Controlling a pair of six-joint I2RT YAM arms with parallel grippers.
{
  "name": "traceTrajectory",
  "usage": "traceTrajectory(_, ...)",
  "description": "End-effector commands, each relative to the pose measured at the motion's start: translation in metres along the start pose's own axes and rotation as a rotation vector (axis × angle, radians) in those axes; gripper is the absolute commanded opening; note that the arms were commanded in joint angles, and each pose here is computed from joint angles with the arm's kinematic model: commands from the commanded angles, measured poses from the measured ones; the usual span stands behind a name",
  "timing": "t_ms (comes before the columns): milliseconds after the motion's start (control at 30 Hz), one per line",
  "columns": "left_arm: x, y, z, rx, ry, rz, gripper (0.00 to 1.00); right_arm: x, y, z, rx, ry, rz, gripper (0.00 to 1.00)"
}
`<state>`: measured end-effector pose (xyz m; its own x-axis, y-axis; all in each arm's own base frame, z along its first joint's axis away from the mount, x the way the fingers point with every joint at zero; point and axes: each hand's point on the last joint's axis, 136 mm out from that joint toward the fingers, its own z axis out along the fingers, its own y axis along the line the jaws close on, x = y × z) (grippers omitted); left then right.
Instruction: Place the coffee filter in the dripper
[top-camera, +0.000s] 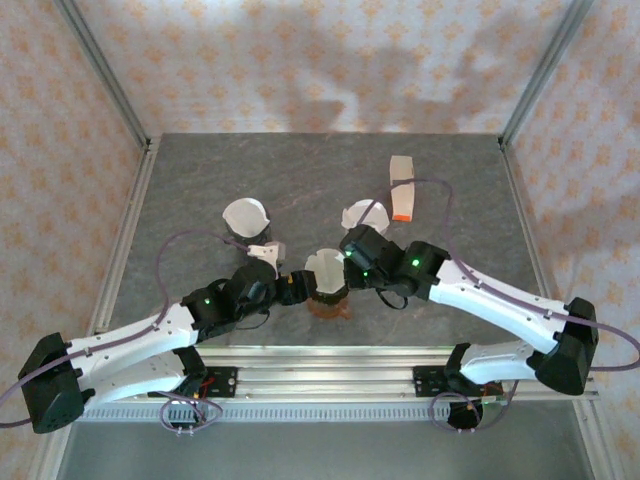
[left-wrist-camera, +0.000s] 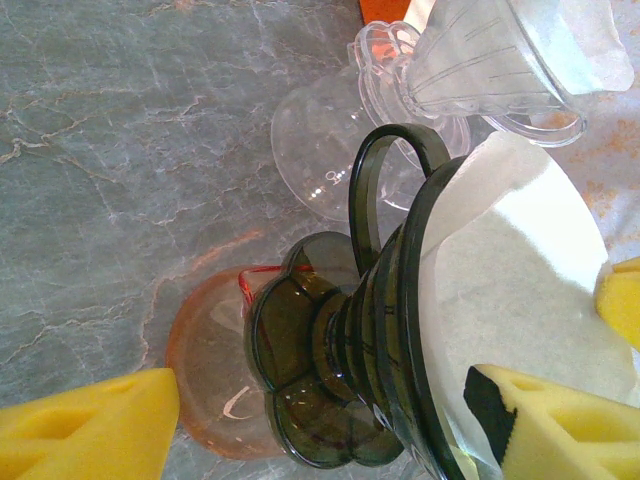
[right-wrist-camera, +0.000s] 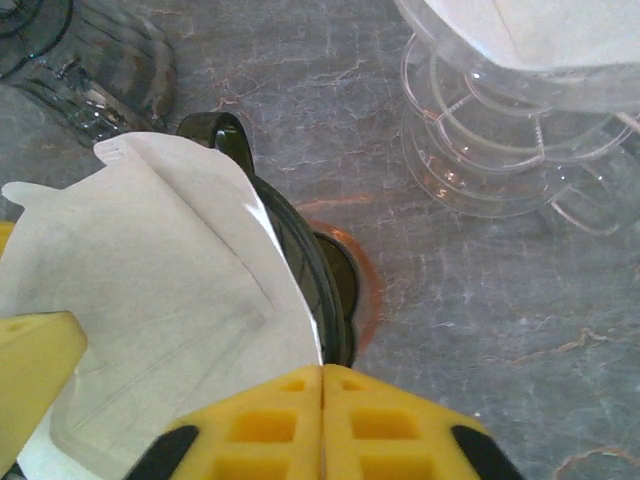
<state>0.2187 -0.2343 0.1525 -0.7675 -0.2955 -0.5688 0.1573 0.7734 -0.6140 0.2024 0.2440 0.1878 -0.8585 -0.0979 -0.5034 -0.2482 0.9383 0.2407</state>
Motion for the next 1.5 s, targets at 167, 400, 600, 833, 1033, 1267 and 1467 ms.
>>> traceTrajectory(167,-0.002,0.000,0.001,-0.004,-0.004,0.002,0.76,-0.005,-0.001,-0.002,0.057,0.012,-0.041,0.01)
traceTrajectory(400,-0.003,-0.001,0.001,-0.003,-0.003,0.005,0.77,-0.017,-0.001,-0.020,0.084,-0.045,-0.073,0.36)
traceTrajectory(600,-0.002,-0.001,0.002,-0.002,-0.001,0.007,0.77,-0.021,0.005,-0.021,0.029,0.032,-0.126,0.37)
traceTrajectory(833,-0.002,-0.003,0.003,0.001,0.004,0.007,0.78,-0.022,0.003,-0.008,0.012,0.137,-0.182,0.36)
traceTrajectory(1033,-0.002,-0.002,0.003,-0.001,0.005,0.005,0.78,-0.024,0.001,-0.001,0.007,0.174,-0.192,0.26)
traceTrajectory(1267,-0.002,-0.002,0.004,-0.003,0.005,0.004,0.77,-0.025,-0.001,0.002,0.022,0.170,-0.201,0.09)
traceTrajectory(1467,-0.002,-0.003,0.005,0.003,0.004,0.003,0.82,-0.021,-0.002,0.008,0.038,0.184,-0.212,0.00)
